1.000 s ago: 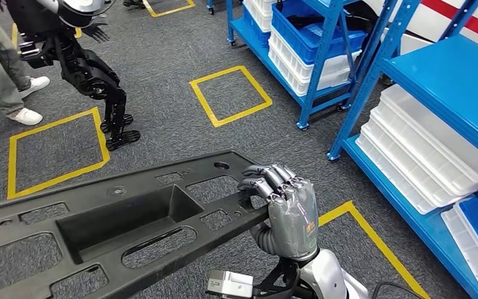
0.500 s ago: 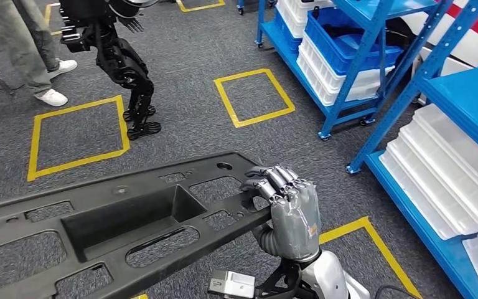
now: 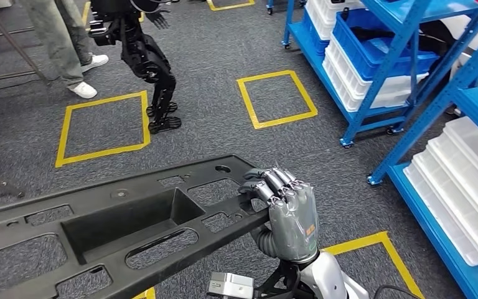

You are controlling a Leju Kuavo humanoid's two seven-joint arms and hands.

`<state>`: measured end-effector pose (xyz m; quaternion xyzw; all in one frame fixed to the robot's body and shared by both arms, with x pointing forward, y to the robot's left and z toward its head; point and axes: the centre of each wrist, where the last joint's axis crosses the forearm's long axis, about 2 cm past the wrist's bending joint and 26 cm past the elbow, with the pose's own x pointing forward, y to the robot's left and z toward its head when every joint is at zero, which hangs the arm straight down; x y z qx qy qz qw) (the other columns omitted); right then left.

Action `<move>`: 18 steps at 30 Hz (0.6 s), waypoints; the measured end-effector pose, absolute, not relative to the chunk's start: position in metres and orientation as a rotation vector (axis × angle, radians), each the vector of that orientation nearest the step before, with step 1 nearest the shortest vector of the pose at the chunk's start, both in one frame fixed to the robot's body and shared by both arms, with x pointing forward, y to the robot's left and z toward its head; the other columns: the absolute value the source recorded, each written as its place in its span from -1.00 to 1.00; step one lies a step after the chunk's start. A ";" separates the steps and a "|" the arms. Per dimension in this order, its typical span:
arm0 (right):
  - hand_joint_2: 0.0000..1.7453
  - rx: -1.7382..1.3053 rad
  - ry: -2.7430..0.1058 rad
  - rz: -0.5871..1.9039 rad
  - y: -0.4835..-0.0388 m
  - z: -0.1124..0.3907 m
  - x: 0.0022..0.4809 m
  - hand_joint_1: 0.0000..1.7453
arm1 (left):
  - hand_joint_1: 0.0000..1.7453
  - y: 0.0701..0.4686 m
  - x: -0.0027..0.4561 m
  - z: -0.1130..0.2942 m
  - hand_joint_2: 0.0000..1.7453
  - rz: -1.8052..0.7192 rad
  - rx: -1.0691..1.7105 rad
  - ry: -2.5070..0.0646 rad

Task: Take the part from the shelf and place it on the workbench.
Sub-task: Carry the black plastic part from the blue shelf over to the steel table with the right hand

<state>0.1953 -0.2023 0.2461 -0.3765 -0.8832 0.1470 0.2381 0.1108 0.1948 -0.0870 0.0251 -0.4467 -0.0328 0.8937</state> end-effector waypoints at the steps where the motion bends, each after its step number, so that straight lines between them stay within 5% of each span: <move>1: 1.00 -1.031 -2.419 0.403 -0.202 0.246 0.195 1.00 | -1.00 0.195 0.110 -0.087 1.00 -0.068 0.052 -0.925; 18: 1.00 -1.036 -2.417 0.405 -0.202 0.246 0.198 1.00 | -1.00 0.196 0.111 -0.087 1.00 -0.062 0.054 -0.929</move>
